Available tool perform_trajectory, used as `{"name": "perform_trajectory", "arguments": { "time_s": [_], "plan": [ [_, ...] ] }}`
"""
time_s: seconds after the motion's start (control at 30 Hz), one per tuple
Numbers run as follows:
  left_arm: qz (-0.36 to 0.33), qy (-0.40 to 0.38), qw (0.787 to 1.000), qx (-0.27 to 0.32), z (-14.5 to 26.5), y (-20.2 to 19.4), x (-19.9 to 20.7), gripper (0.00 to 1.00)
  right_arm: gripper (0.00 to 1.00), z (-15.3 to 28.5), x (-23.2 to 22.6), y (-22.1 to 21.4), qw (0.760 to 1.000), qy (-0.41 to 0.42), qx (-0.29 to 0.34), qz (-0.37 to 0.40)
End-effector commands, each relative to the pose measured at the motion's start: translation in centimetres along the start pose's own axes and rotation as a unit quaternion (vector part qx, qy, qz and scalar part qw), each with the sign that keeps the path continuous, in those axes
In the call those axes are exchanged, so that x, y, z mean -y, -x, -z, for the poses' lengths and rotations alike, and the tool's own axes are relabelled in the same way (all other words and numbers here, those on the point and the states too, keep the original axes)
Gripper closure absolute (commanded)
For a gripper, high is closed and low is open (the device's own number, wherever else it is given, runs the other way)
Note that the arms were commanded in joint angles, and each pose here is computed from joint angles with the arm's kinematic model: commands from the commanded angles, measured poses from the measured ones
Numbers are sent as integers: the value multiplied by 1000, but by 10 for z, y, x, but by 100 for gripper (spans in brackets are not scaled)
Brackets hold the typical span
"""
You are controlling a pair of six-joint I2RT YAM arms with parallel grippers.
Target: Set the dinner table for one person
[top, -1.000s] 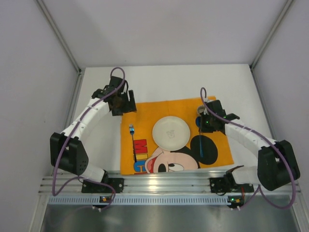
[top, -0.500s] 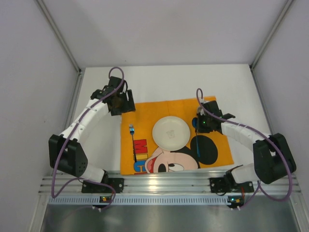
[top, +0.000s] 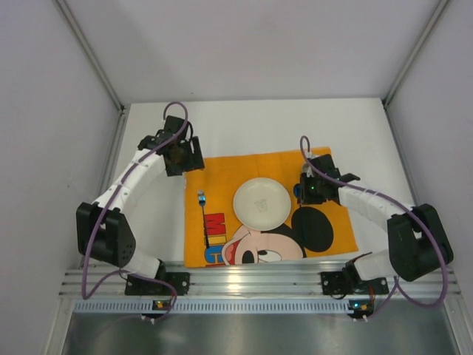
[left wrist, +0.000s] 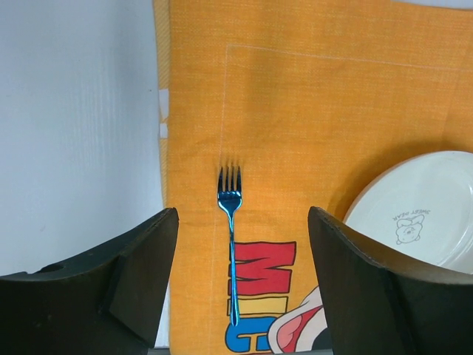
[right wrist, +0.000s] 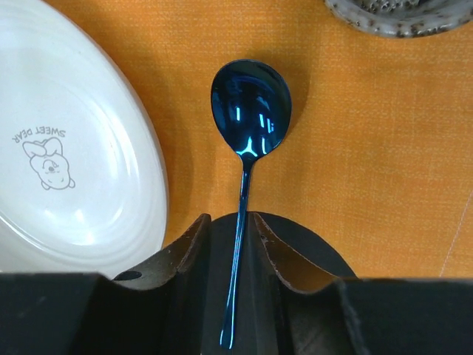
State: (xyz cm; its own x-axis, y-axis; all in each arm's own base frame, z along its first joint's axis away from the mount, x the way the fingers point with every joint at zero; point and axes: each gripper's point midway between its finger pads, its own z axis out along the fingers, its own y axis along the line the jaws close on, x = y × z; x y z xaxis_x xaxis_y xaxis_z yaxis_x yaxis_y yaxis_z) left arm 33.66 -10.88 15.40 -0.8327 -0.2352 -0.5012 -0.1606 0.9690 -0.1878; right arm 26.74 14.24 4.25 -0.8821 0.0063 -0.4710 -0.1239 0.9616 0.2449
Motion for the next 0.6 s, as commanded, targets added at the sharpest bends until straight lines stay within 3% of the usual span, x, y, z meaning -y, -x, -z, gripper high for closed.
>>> {"name": "perform_trajectory", "arguments": {
  "time_s": [0.0,0.13,0.27,0.4,0.57],
  "plan": [
    [2,0,1000,27,-2,23,-3,24,73,20,-14,23,999,18,37,18],
    [4,8,1000,26,-9,31,-14,23,71,48,-20,46,996,20,83,21],
    [2,26,1000,14,-26,33,-31,23,63,91,-26,98,985,18,166,33],
    [-3,37,999,-7,-54,31,-43,24,55,95,-10,130,985,-8,173,22],
    [-5,40,999,-37,-90,29,-49,24,45,81,31,167,983,-2,168,-73]
  ]
}}
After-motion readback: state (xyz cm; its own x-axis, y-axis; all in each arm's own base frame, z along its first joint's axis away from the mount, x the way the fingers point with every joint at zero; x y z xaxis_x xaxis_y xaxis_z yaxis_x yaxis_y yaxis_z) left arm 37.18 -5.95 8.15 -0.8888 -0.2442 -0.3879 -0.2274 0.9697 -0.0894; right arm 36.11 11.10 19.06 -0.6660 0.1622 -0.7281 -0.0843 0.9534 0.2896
